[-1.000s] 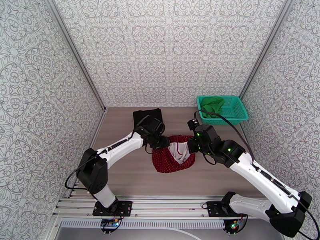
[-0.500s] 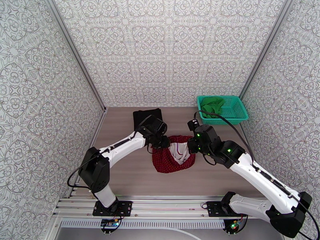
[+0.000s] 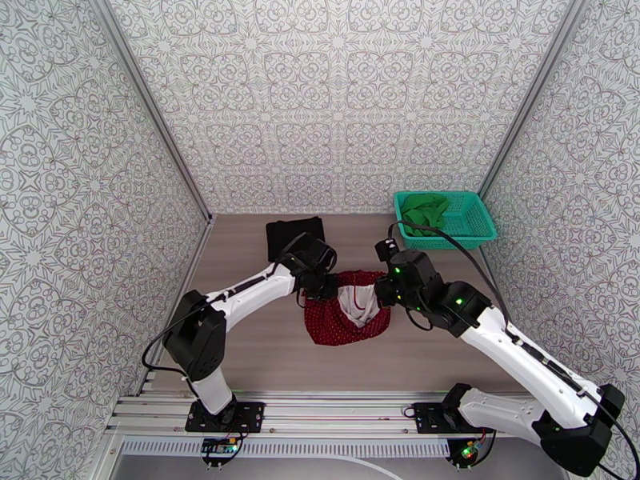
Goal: Fold and stack the mixed laundry pile
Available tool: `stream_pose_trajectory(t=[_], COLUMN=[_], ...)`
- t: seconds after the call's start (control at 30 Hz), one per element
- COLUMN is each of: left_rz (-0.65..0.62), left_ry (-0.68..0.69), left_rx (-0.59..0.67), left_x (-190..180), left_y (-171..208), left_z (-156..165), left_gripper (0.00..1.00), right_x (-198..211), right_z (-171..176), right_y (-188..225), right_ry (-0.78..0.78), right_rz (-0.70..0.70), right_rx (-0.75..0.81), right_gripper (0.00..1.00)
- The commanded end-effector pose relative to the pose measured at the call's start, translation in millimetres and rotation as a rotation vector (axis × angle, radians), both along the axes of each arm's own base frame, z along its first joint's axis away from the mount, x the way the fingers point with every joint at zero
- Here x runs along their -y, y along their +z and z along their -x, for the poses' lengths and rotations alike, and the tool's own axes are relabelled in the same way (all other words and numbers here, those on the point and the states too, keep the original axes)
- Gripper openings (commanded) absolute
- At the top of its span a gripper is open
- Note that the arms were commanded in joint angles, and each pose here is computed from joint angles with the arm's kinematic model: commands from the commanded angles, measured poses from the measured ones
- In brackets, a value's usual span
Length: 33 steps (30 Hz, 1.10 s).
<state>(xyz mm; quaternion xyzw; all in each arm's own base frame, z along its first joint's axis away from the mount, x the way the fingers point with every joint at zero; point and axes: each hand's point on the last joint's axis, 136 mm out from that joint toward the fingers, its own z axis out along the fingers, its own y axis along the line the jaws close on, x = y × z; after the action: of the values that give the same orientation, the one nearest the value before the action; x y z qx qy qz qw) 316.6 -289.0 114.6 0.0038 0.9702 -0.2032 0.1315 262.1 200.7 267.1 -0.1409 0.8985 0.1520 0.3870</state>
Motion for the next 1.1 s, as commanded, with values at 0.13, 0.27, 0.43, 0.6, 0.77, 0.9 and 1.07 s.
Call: stream_pose_trajectory(t=[0.13, 0.27, 0.43, 0.6, 0.77, 0.9, 1.07], left_rz=[-0.075, -0.104, -0.113, -0.148, -0.163, -0.177, -0.171], left_ry=[0.063, 0.073, 0.070, 0.077, 0.109, 0.157, 0.236], left_rx=[0.175, 0.299, 0.419, 0.471, 0.559, 0.564, 0.528], left_x=[-56.2, -97.0, -131.6, -152.5, -171.8, -186.1, -206.0], left_y=[89.7, 166.2, 236.8, 269.8, 312.6, 320.3, 311.4], left_z=[8.0, 29.4, 56.9, 68.4, 68.5, 52.1, 23.9], left_gripper=[0.00, 0.00, 0.00, 0.00, 0.00, 0.00, 0.00], right_x=[58.7, 104.3, 128.7, 129.4, 125.1, 109.4, 70.8], right_z=[-3.4, -5.1, -8.3, -12.8, -18.1, -39.9, -80.8], right_y=[15.7, 49.4, 92.8, 132.0, 186.3, 197.8, 171.2], right_ry=[-0.203, -0.351, -0.440, -0.426, -0.386, -0.343, -0.228], right_rz=[0.153, 0.295, 0.391, 0.422, 0.427, 0.451, 0.445], right_rx=[0.081, 0.153, 0.217, 0.264, 0.350, 0.365, 0.289], right_gripper=[0.00, 0.00, 0.00, 0.00, 0.00, 0.00, 0.00])
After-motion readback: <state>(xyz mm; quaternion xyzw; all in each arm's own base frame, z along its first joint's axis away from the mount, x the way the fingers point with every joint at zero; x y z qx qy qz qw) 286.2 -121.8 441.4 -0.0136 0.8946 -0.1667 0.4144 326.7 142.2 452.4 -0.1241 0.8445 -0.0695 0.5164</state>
